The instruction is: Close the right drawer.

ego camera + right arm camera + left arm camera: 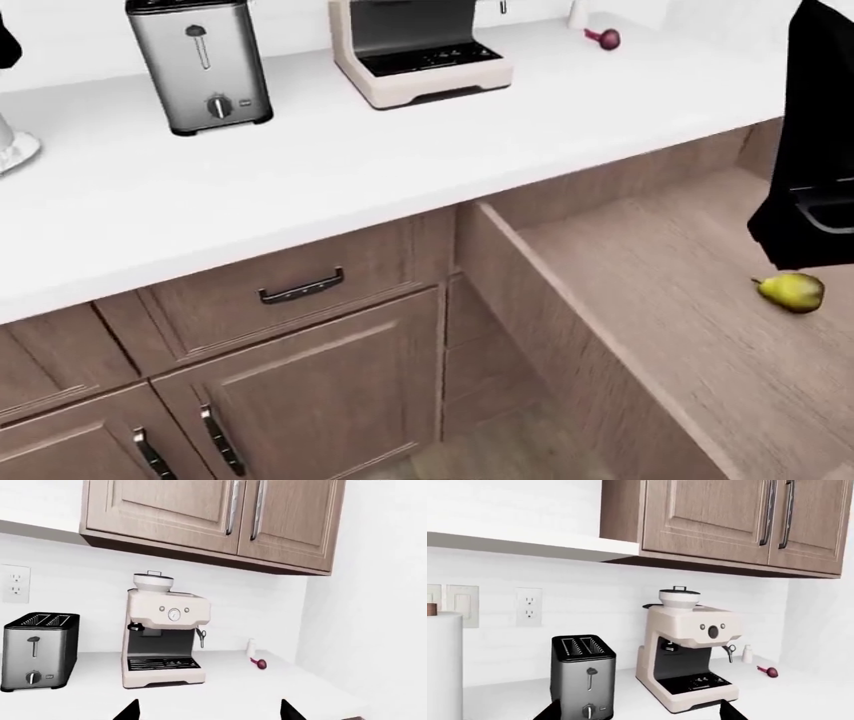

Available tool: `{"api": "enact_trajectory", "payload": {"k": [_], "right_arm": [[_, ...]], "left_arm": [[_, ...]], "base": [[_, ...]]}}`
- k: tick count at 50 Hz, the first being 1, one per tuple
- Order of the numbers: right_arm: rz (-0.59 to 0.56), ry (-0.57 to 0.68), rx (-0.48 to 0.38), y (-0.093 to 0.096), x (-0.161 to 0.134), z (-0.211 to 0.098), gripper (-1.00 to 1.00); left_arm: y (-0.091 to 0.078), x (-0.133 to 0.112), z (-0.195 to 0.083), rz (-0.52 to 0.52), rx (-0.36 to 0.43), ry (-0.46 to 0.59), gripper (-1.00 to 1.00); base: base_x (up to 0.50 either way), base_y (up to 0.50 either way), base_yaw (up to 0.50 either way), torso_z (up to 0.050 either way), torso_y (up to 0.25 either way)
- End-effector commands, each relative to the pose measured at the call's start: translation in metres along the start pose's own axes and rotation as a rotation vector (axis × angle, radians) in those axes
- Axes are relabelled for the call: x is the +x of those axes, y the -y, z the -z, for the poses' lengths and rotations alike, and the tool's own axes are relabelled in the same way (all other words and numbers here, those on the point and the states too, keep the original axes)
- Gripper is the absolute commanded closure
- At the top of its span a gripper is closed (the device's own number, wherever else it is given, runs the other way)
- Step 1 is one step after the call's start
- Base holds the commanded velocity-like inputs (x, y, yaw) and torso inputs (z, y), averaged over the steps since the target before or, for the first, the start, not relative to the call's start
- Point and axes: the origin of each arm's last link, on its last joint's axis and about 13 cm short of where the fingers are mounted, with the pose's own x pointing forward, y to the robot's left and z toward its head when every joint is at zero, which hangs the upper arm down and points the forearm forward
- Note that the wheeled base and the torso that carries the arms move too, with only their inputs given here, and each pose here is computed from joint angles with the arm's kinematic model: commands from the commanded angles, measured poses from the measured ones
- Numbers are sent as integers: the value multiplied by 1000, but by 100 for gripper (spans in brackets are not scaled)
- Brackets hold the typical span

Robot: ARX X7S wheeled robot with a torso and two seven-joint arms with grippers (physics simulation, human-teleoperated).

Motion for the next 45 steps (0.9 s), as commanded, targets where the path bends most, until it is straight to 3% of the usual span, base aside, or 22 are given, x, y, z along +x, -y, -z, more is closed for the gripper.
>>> {"api": "enact_trajectory", "payload": {"k": [1,45], "right_arm": [[0,-1,2,0,-1,0,-100],[-10,0,2,-2,-1,1,-100]], "left_arm": [[0,0,0,0,-2,0,-100],[-1,0,0,-4,-6,-1,-100]], "base": [[0,0,-500,0,0],[0,0,-500,0,0]]}}
